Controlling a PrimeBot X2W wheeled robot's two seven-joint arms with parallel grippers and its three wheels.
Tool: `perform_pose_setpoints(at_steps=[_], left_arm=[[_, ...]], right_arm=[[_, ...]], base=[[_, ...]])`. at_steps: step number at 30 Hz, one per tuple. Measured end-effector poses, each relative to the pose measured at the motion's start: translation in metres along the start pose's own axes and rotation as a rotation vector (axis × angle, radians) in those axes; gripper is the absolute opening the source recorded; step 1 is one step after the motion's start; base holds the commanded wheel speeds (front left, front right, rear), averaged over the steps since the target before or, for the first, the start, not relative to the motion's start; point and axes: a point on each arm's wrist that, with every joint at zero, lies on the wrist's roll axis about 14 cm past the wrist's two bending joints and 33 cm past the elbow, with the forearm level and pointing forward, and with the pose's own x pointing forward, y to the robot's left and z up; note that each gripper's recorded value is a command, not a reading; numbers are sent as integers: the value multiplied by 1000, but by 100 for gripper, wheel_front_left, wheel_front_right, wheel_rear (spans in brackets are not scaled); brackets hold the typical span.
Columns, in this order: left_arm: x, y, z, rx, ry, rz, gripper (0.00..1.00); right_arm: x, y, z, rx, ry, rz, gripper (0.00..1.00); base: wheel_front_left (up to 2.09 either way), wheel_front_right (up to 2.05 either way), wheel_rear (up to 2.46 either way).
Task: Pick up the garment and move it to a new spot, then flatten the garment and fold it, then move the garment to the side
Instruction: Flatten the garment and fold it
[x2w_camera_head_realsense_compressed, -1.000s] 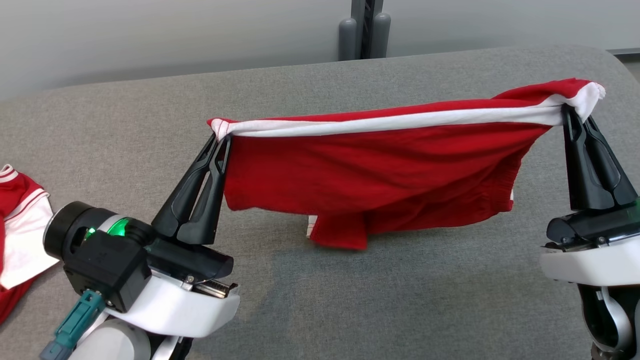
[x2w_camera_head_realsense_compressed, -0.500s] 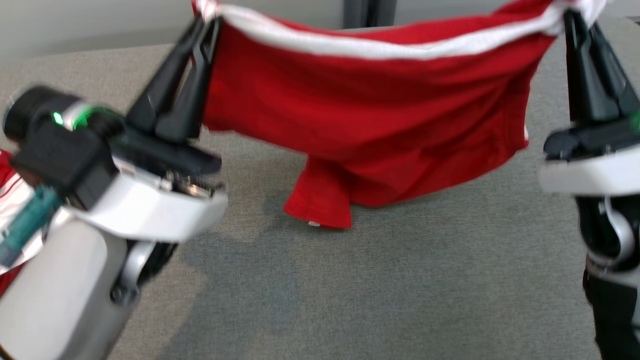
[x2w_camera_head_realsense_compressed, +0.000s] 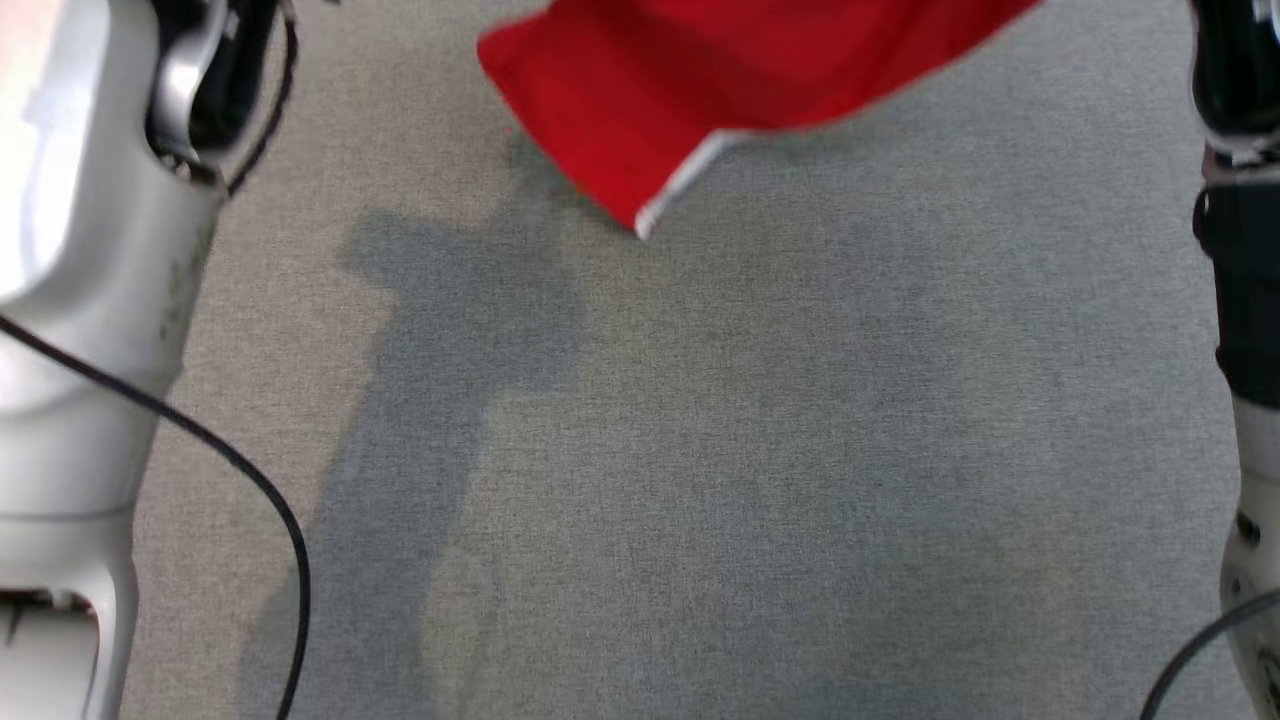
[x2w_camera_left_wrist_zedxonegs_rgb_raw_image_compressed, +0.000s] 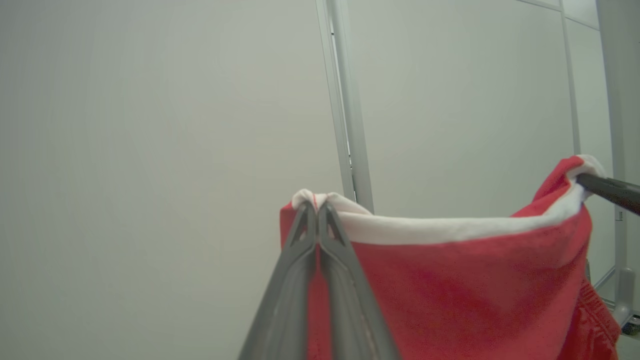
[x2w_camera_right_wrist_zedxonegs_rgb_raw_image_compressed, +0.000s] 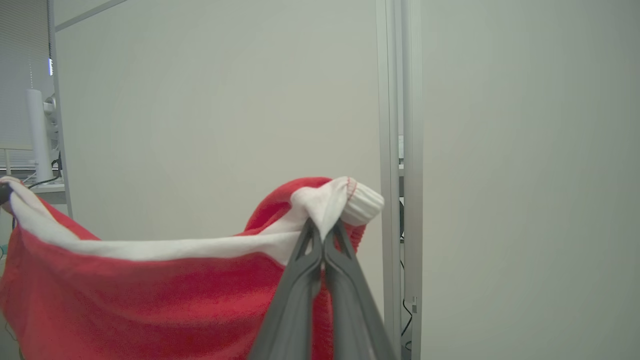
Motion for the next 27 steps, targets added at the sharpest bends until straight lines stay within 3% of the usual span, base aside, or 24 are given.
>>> perform_pose_setpoints(at_steps=[6,14,18,19,27], left_arm=[[18,23,-14,-4,40,62,0],[-2,24,-77,-93,205,101,0],[-39,17,-129,-162,326,129,0],[-39,17,-129,-162,326,129,0],[-127,-10,-175,-273,433,181,0]], right_arm=[[26,-4,-7,68,-20,-38,0],[14,-1,-81,117,184,-66,0],[-21,3,-140,159,331,-85,0],[-21,3,-140,159,331,-85,0],[-143,17,-226,292,603,-168,0]], base=[[0,0,0],[0,0,0],[0,0,0],[0,0,0],[0,0,0]])
